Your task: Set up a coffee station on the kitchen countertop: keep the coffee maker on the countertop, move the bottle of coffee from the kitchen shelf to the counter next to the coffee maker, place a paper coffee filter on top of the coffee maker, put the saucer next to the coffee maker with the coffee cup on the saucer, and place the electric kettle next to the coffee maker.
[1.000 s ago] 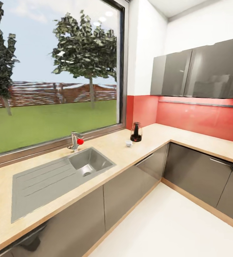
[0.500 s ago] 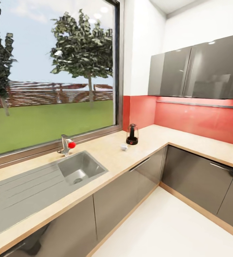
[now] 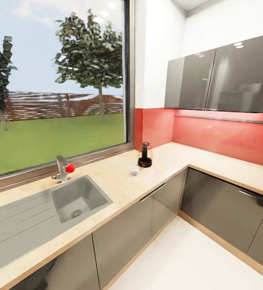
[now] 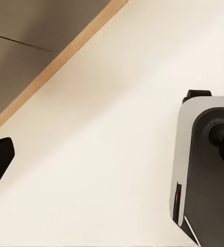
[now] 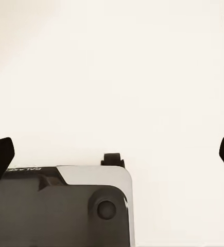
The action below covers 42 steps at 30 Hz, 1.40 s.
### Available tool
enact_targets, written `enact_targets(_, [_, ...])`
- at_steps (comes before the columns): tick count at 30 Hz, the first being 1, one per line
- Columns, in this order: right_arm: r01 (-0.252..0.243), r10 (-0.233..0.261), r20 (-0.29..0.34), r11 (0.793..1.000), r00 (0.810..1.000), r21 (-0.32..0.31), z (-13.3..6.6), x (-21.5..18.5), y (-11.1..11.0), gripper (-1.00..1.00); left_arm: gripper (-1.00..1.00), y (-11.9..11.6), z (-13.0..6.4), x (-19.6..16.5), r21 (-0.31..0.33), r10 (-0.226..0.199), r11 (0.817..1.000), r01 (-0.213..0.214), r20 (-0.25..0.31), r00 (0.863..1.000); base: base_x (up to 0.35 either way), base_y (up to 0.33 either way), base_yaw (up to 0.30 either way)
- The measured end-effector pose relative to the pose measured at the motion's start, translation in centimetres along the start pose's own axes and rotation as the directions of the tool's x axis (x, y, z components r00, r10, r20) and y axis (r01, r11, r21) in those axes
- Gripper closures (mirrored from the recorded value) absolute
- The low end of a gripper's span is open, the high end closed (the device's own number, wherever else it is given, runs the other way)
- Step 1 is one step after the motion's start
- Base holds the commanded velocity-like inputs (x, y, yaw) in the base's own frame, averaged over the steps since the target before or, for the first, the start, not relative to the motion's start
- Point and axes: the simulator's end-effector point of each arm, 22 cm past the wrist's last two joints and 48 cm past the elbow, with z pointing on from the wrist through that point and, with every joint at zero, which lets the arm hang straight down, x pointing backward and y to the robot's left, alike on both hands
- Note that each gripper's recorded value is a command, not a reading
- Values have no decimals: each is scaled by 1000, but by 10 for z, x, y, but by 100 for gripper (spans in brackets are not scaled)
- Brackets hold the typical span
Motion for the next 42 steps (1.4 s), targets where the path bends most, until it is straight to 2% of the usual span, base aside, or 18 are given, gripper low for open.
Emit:
enact_targets(24, [-1,1,-4,1000,1000,0,1,1,0,-100,-100,4,0,3,-24,4,1000,-4,-7,1000,279,-165,8])
enact_targets(42, [-1,1,-17,1000,1000,0,3,7,0,-100,-100,0,-1,15,-18,5,1000,-6,-35,999,291,-138,215])
